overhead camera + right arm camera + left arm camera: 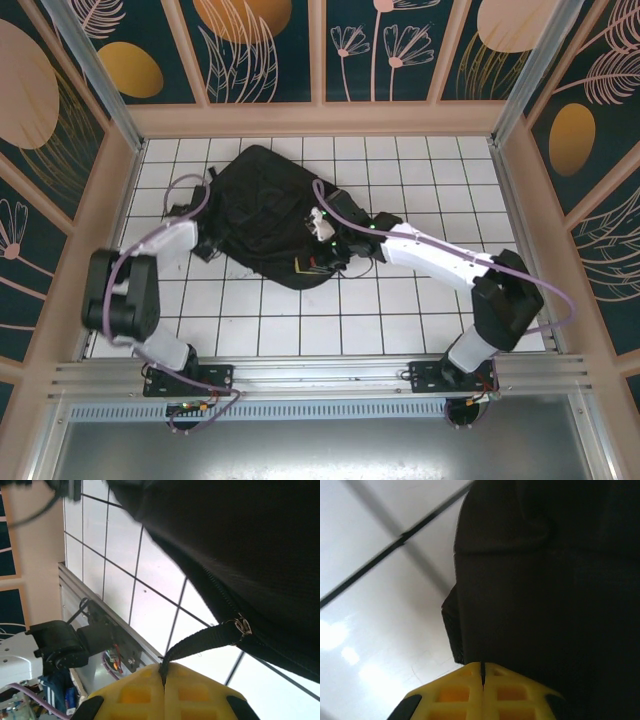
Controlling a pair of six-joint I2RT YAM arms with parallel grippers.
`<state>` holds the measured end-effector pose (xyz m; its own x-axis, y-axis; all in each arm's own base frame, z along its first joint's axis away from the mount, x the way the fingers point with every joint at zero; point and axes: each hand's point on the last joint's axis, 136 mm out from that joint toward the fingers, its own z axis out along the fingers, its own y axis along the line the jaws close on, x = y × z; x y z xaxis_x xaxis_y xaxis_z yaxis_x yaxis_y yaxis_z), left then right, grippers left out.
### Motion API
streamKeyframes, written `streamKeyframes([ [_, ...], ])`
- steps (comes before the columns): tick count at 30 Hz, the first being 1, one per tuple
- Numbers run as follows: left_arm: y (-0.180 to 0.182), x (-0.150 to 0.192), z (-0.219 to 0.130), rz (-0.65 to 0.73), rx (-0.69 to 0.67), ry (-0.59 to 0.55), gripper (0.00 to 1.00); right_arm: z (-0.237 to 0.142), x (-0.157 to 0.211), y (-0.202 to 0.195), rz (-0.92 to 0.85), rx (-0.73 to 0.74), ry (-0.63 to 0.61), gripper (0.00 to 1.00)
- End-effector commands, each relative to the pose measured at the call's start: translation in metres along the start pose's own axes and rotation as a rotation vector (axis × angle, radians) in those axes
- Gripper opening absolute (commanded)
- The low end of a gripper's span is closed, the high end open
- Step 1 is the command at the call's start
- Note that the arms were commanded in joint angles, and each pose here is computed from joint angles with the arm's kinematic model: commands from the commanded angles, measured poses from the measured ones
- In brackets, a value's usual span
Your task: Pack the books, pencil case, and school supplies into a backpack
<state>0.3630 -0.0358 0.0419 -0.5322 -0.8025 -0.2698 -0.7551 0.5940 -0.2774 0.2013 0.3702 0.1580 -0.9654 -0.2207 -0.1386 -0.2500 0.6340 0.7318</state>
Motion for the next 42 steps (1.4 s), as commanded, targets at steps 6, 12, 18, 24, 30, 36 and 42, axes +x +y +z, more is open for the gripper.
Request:
streamKeyframes([
  [6,-0.131,-0.025,0.005,0.099,0.292,0.083,0.39,0.051,-0.045,0.071,-0.059,-0.162,0.017,0.0],
  [12,-0.091,-0.029,-0.032,0.069,0.237,0.004,0.64,0.031,-0.07,0.061,-0.026,-0.166,-0.058,0.0],
  [18,-0.077,0.034,-0.051,0.1,0.354,0.15,0.58,0.022,-0.058,0.036,-0.006,-0.182,-0.033,0.0],
  [24,-0.087,0.065,-0.076,0.184,0.405,0.171,0.57,0.028,-0.045,0.021,0.023,-0.185,-0.004,0.0],
  [30,-0.077,0.067,-0.069,0.193,0.363,0.175,0.52,0.028,-0.046,0.022,0.041,-0.19,-0.01,0.0],
  [36,-0.065,0.076,-0.061,0.177,0.353,0.199,0.46,0.029,-0.051,0.024,0.051,-0.193,-0.014,0.0],
  [42,-0.071,0.08,-0.054,0.168,0.376,0.224,0.44,0.034,-0.049,0.032,0.045,-0.207,0.006,0.0],
])
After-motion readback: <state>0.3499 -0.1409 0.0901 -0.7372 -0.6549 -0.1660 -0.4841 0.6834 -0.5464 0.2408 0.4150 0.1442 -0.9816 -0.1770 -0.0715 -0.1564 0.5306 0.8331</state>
